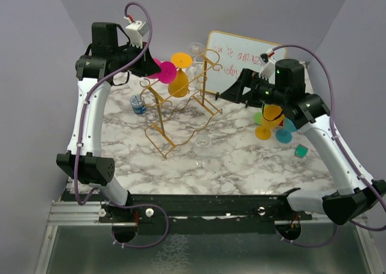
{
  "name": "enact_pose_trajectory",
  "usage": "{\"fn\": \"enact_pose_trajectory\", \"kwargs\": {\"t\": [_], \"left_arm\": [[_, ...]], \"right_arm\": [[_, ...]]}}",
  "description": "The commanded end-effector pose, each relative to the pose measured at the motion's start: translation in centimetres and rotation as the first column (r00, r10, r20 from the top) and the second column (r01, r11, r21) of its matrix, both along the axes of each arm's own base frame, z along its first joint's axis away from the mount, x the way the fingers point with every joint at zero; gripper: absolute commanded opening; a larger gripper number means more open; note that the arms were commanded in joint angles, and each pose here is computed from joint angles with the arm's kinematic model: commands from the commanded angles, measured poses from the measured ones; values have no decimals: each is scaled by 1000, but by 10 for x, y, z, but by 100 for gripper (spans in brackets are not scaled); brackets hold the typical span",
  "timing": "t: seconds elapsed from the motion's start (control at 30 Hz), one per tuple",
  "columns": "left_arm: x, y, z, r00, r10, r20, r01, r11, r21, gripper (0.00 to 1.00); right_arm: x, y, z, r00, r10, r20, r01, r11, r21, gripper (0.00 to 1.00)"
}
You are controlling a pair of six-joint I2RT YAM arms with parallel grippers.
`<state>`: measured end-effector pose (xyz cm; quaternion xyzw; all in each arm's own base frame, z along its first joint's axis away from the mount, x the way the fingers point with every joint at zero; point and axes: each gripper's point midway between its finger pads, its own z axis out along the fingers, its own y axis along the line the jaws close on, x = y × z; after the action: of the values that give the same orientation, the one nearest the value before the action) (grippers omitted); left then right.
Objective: Take the wine glass off the wine glass rack
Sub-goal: Pick up the wine glass from the wine rack.
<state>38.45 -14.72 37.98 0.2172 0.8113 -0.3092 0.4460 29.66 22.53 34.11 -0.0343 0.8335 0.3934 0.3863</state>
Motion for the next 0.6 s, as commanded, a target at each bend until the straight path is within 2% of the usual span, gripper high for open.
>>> {"fn": "enact_pose_trajectory", "kwargs": {"t": [0.0, 0.1, 0.3, 0.57], "left_arm": [[3, 6, -13, 999, 22, -31, -21, 999, 36, 0], [7, 10, -4, 999, 44, 4, -44, 999, 28, 0], [10, 14, 34, 998, 32, 63, -26, 995, -95, 0], [15, 26, 40, 997, 44, 62, -35, 989, -141, 0]], "right_arm": [[1, 3, -3, 1000, 9, -4, -8, 1000, 10, 100], [1, 3, -3, 1000, 12, -8, -12, 1000, 12, 100], [0, 3, -5, 1000, 10, -10, -10, 1000, 12, 100], [0, 2, -6, 1000, 11, -14, -11, 1000, 8, 100]]}}
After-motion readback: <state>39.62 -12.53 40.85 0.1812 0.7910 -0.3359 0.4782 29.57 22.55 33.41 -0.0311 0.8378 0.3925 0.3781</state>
